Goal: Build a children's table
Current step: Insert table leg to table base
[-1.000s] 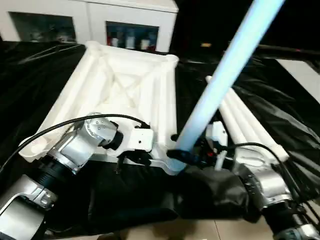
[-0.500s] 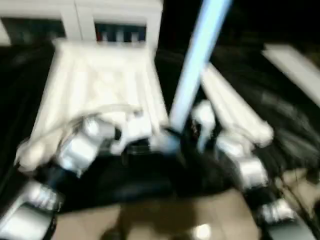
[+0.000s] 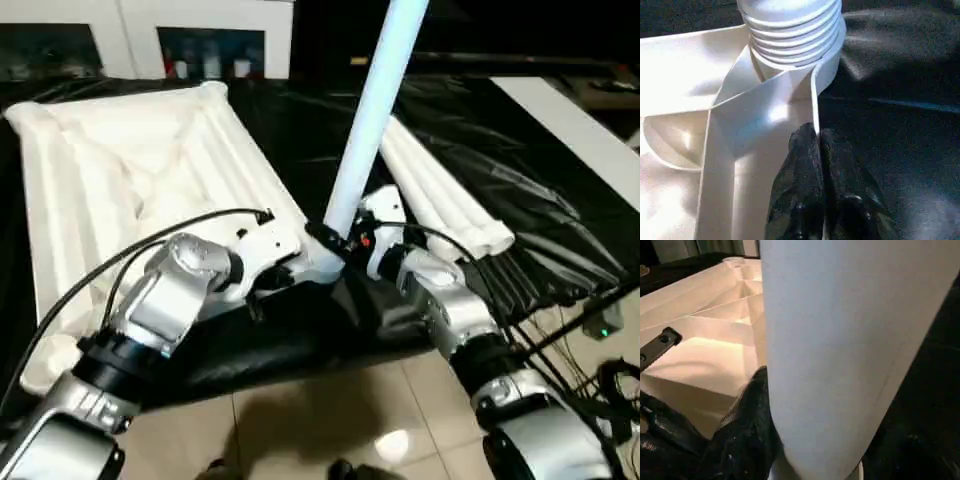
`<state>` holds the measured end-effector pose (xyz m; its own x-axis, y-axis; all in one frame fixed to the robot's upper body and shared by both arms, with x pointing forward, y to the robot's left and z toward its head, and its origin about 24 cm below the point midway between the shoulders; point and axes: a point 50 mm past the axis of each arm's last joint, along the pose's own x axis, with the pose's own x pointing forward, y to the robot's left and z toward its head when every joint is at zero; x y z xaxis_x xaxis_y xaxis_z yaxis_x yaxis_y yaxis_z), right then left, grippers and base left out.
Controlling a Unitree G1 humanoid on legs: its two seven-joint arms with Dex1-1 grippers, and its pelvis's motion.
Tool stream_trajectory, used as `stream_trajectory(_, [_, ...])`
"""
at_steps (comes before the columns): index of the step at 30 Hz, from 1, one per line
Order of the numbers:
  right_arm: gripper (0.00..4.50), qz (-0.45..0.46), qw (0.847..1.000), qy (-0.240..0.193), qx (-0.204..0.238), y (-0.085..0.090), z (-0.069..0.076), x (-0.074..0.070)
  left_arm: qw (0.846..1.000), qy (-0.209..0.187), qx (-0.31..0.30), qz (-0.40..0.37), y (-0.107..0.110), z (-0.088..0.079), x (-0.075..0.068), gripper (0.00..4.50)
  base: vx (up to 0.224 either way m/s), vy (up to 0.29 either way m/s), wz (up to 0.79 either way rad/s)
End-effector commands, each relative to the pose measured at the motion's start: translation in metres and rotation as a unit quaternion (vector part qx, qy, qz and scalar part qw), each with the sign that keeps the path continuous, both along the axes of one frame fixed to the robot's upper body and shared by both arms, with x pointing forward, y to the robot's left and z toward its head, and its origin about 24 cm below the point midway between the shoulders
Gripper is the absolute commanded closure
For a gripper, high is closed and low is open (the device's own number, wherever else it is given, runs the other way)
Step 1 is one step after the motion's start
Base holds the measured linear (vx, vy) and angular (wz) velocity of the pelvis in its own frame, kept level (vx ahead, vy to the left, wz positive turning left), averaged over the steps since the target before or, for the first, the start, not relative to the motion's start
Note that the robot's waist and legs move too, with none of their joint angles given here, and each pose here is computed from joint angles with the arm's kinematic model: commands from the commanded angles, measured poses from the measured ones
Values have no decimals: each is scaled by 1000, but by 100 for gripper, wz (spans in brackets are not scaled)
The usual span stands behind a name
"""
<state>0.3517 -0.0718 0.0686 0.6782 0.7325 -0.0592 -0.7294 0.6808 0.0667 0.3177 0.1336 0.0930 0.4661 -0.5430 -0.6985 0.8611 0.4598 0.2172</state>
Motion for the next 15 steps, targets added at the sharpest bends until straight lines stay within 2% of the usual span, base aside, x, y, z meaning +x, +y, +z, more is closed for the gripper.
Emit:
stream_trajectory(1, [264,-148,971,167,-90,-59,-78,-19,997,63,-24,-33,-15,-16,-16,450,0,0,0])
stream_trajectory(5, [264,-177,966,170,-86,-60,-76,-14,997,54,-45,-7,-25,-13,-16,450,22,-55,23])
stream_trajectory(9, [264,-193,962,170,-88,-59,-76,-12,996,53,-67,-4,-40,-10,-20,450,44,-2,-25])
stream_trajectory(13, [264,-200,961,174,-76,-52,-73,-9,994,49,-92,5,-60,-7,-20,450,0,0,0])
stream_trajectory(15, [264,-197,962,172,-74,-49,-72,-8,995,44,-92,5,-63,-6,-19,450,-16,32,-5])
